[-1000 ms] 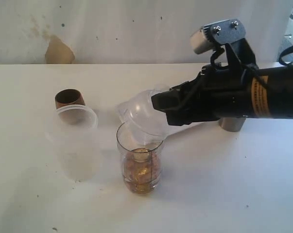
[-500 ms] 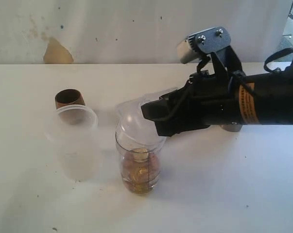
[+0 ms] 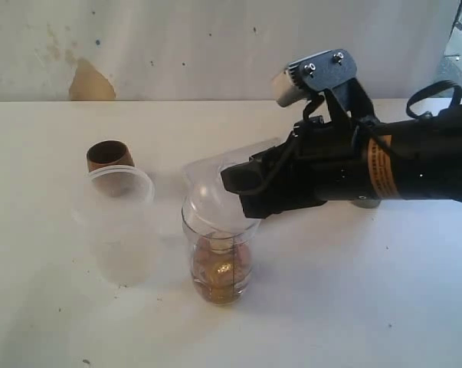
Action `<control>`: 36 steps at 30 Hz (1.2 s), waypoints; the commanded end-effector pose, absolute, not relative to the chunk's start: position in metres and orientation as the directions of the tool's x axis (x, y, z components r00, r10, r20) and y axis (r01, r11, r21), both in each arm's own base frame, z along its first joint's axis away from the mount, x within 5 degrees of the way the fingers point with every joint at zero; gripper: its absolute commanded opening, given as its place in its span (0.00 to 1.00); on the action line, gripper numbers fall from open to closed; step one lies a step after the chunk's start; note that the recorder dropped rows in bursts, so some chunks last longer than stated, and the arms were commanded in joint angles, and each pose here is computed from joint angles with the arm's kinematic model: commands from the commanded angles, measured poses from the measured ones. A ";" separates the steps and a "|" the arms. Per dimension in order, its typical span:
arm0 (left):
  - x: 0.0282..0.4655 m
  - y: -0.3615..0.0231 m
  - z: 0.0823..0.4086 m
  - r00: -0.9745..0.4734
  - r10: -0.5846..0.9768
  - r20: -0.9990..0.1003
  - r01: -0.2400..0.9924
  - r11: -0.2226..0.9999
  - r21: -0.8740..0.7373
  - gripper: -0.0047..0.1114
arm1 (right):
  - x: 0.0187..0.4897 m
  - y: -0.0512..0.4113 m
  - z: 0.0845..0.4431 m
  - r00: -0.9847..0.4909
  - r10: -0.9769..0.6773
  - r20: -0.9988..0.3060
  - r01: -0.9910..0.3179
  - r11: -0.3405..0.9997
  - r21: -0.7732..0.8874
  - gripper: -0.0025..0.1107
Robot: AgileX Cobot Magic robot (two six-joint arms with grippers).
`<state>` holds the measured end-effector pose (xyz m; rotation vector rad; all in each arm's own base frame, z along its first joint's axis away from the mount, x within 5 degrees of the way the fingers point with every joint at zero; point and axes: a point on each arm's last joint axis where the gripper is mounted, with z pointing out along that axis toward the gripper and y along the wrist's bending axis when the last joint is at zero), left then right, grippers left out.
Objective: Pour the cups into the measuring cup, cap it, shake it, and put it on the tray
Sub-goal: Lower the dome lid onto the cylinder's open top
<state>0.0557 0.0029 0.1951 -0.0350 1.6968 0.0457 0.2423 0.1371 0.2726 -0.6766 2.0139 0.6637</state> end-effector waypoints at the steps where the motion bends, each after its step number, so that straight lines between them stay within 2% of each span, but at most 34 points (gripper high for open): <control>1: 0.056 0.003 0.194 -0.123 0.002 -0.992 -0.049 0.999 0.008 0.04 | 0.245 0.137 0.268 -0.462 -0.222 -0.858 -0.672 0.719 0.176 0.02; 6: 0.056 0.003 0.194 -0.123 0.002 -0.992 -0.049 0.999 0.008 0.04 | 0.244 0.138 0.268 -0.463 -0.223 -0.858 -0.681 0.709 0.183 0.03; 8: 0.056 0.003 0.194 -0.123 0.002 -0.992 -0.049 0.999 0.008 0.04 | 0.243 0.139 0.268 -0.465 -0.225 -0.857 -0.688 0.700 0.190 0.06; 11: 0.056 0.003 0.194 -0.123 0.002 -0.992 -0.049 0.999 0.008 0.04 | 0.241 0.140 0.268 -0.466 -0.227 -0.855 -0.706 0.679 0.204 0.18; 17: 0.056 0.003 0.194 -0.123 0.002 -0.992 -0.049 0.999 0.008 0.04 | 0.242 0.140 0.268 -0.471 -0.221 -0.854 -0.700 0.683 0.209 0.55; 20: 0.056 0.003 0.194 -0.123 0.002 -0.992 -0.049 0.999 0.008 0.04 | 0.242 0.141 0.270 -0.467 -0.220 -0.856 -0.704 0.679 0.209 0.65; 33: 0.056 0.003 0.194 -0.123 0.002 -0.992 -0.049 0.999 0.008 0.04 | 0.234 0.139 0.300 -0.385 -0.187 -0.904 -0.731 0.660 0.175 0.67; 35: 0.056 0.003 0.194 -0.123 0.002 -0.992 -0.049 0.999 0.008 0.04 | 0.233 0.139 0.303 -0.393 -0.169 -0.904 -0.725 0.662 0.192 0.64; 36: 0.056 0.003 0.194 -0.123 0.002 -0.992 -0.049 0.999 0.008 0.04 | 0.233 0.139 0.303 -0.395 -0.167 -0.904 -0.722 0.665 0.193 0.55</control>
